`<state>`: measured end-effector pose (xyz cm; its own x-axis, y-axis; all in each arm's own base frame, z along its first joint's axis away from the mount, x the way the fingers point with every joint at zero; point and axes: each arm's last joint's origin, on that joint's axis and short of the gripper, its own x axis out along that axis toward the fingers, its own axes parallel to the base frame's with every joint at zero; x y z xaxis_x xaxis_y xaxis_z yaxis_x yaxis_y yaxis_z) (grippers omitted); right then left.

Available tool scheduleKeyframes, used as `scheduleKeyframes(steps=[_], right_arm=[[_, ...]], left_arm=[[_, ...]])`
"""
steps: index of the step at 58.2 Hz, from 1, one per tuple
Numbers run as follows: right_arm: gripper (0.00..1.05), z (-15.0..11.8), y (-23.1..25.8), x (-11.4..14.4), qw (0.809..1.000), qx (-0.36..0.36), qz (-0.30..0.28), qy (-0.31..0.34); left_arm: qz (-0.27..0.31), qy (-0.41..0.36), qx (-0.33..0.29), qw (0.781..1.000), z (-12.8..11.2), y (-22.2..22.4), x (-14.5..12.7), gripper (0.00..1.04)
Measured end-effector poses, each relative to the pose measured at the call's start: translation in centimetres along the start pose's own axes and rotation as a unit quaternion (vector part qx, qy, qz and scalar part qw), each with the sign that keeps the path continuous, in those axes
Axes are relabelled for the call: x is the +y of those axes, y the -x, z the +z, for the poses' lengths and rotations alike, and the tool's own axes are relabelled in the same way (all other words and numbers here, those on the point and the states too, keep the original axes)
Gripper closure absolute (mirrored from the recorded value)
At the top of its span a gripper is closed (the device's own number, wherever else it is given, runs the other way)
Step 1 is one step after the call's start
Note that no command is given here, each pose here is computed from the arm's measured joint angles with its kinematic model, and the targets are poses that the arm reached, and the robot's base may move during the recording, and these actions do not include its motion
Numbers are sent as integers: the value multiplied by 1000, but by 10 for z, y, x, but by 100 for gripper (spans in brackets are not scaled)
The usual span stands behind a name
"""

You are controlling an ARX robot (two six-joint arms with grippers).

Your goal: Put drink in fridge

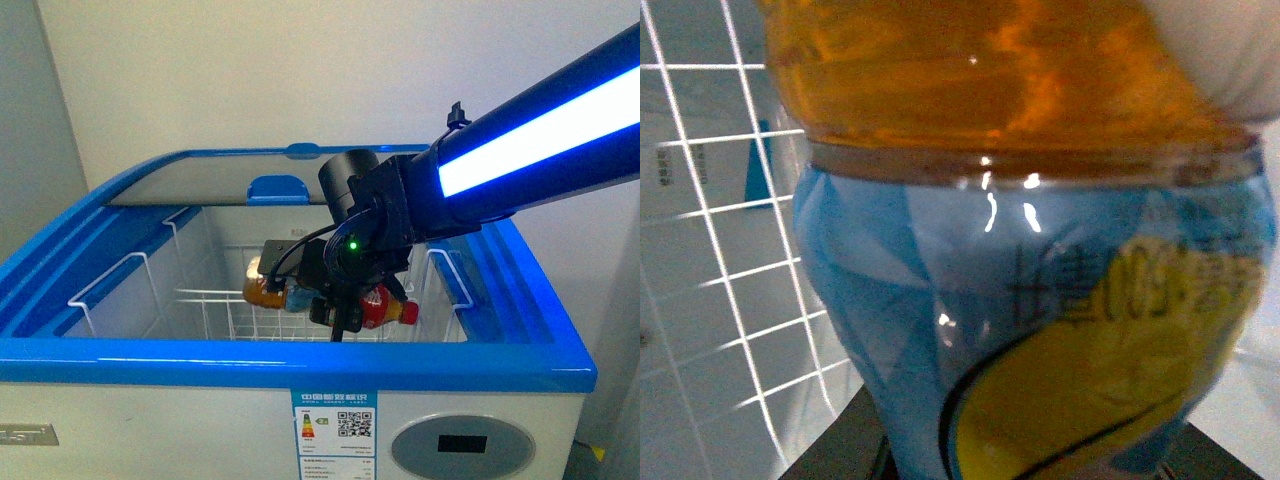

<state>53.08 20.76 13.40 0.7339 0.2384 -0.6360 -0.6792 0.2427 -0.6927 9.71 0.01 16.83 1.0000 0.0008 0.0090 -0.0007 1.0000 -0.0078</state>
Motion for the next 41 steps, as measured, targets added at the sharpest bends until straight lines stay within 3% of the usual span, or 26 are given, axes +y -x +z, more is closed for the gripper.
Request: scheduleKeyframes(steps=[12, 19, 23, 28, 41], right_arm=[[69, -3, -14, 43, 999, 4, 36, 11], [68, -1, -15, 51, 999, 4, 41, 16], [58, -1, -14, 50, 999, 0, 39, 14], [48, -1, -12, 50, 999, -2, 38, 12], [10, 8, 15, 30, 999, -31, 25, 3]], left_arm=[[0, 0, 0, 1000, 0, 0, 0, 102], [0, 0, 0, 1000, 0, 0, 0, 102], [0, 0, 0, 1000, 0, 0, 0, 102], [0, 0, 0, 1000, 0, 0, 0, 95], [0, 0, 0, 1000, 0, 0, 0, 56]])
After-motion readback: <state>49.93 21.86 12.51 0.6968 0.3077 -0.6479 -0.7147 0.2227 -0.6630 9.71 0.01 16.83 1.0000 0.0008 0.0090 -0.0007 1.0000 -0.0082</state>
